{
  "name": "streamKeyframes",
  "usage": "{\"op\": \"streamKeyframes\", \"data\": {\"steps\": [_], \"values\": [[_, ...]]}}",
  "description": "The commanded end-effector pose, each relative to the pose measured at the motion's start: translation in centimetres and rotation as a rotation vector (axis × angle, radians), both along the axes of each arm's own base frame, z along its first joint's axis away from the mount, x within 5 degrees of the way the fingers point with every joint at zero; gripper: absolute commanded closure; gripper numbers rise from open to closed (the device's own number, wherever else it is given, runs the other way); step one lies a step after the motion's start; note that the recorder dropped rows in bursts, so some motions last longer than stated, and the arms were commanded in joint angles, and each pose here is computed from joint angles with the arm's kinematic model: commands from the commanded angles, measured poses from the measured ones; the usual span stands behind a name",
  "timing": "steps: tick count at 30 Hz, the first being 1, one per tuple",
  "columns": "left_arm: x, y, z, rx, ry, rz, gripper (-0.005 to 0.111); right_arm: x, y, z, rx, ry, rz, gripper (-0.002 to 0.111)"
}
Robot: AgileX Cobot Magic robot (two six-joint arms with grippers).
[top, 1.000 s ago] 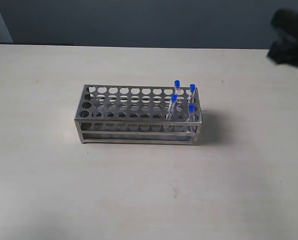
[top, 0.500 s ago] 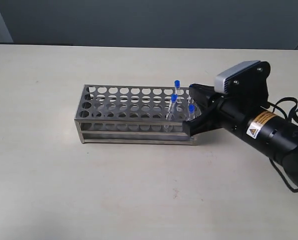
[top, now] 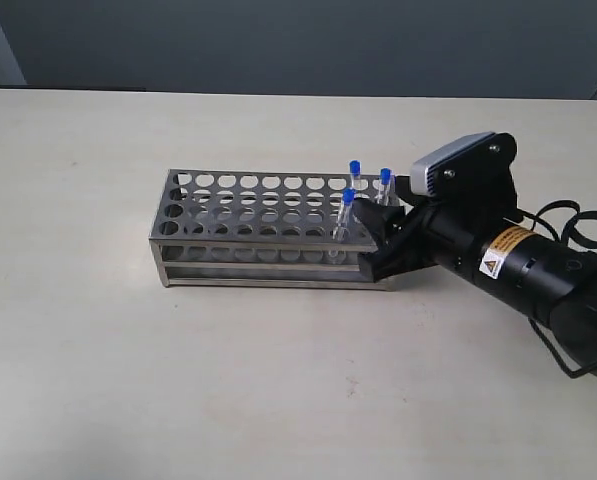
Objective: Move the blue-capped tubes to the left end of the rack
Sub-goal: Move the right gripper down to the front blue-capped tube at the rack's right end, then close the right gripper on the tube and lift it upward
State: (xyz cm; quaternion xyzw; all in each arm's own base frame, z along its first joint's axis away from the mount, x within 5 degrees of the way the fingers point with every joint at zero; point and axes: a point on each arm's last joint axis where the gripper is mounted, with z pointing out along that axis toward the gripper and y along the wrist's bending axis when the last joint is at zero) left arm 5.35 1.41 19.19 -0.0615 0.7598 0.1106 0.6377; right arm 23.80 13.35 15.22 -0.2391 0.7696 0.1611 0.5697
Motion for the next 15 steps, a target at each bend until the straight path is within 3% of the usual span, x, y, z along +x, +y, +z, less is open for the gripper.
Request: {"op": "streamKeyframes", "data": {"steps": [1, 10, 11, 13, 15], "values": [[0.0, 0.0, 0.0, 0.003, -0.010, 0.002, 0.106, 0.4, -0.2, -0.9, -0.027, 0.017, -0.038, 0.054], [0.0, 0.0, 0.0, 0.003, -0.010, 0.002, 0.106, 2.1, 0.7, -3.2, -0.046, 0.052, -0.036, 0.055], [0.0, 0.0, 0.0, 0.003, -0.010, 0.002, 0.106, 2.2, 0.7, -3.2, -0.044, 0.053, -0.041, 0.059], [0.0, 0.0, 0.0, 0.003, -0.010, 0.002, 0.106, 2.3, 0.4, -3.3, -0.039, 0.068, -0.076, 0.088], [0.0, 0.0, 0.0, 0.003, -0.010, 0.002, 0.106, 2.3, 0.4, -3.4, -0.042, 0.076, -0.080, 0.102]]}}
